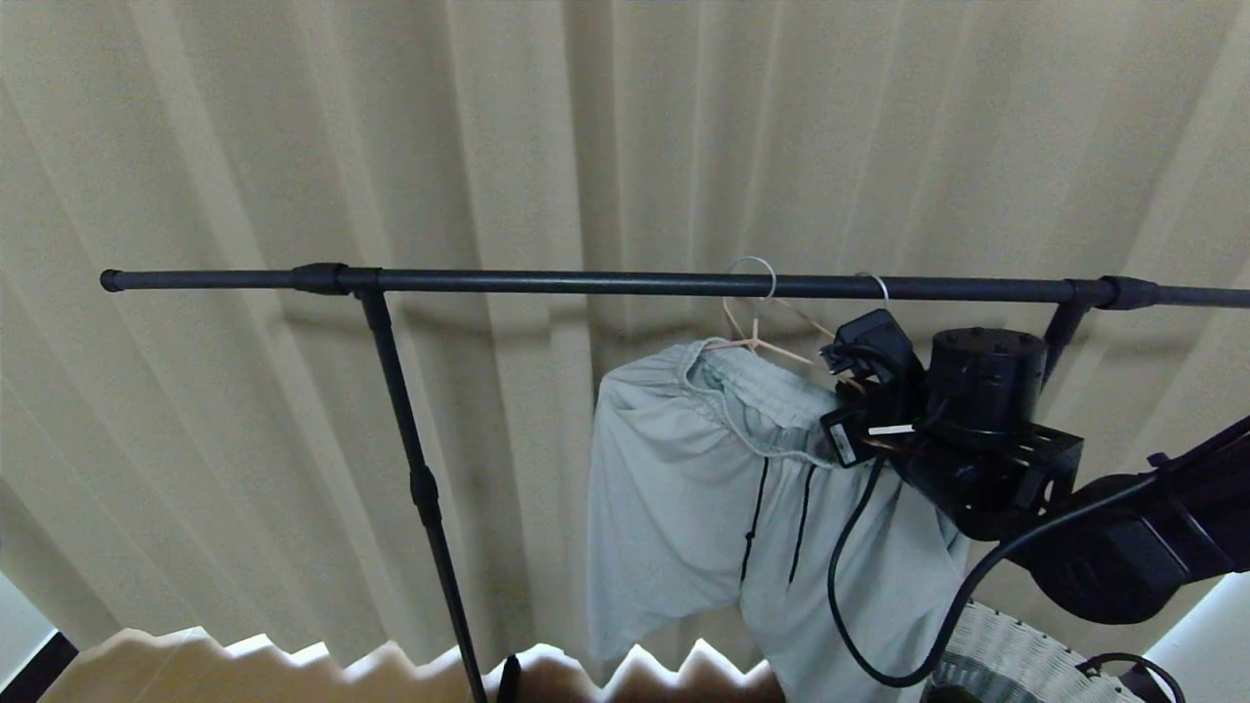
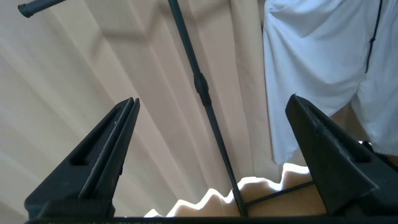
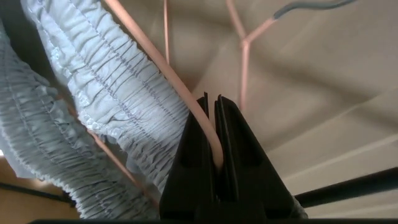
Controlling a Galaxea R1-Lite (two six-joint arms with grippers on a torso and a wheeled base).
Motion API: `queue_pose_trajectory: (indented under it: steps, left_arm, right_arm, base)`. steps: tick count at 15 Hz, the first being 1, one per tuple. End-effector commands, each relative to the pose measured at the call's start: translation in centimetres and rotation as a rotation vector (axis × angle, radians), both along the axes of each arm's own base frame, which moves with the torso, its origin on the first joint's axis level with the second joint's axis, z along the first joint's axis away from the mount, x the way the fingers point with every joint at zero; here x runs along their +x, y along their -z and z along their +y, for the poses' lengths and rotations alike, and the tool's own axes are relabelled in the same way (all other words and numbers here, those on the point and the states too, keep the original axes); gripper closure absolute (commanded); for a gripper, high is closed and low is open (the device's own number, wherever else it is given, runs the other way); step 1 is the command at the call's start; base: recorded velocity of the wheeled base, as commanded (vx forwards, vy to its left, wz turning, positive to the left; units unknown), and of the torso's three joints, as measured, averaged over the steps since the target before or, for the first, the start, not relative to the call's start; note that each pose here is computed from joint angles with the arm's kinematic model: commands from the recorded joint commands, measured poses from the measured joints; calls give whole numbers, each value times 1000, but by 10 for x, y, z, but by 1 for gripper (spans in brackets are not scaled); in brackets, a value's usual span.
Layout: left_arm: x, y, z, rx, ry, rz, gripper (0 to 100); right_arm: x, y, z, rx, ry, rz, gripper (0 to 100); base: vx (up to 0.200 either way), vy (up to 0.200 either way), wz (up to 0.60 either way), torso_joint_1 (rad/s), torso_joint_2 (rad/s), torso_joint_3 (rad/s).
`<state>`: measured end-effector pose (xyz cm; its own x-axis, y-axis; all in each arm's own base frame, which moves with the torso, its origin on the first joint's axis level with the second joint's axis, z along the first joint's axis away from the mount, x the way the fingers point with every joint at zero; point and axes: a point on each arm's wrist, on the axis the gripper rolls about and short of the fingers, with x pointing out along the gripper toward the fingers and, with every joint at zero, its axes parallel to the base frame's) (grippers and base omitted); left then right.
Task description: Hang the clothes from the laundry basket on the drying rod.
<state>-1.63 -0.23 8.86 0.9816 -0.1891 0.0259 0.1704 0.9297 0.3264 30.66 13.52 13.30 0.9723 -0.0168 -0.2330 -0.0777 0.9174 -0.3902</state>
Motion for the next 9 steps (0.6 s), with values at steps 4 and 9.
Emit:
queue_pose_trajectory:
  steps: [4,9]
  left_arm:
    - [0,0,0,0,0,5,0]
    - [0,0,0,-2,-1,7,0]
  right_arm:
    - [3,11,9,-14,-21,26,100]
    - [-3,16,25,-21,-70,37,100]
  base:
    - [0,0,0,0,0,0]
    - [0,0,0,0,0,0]
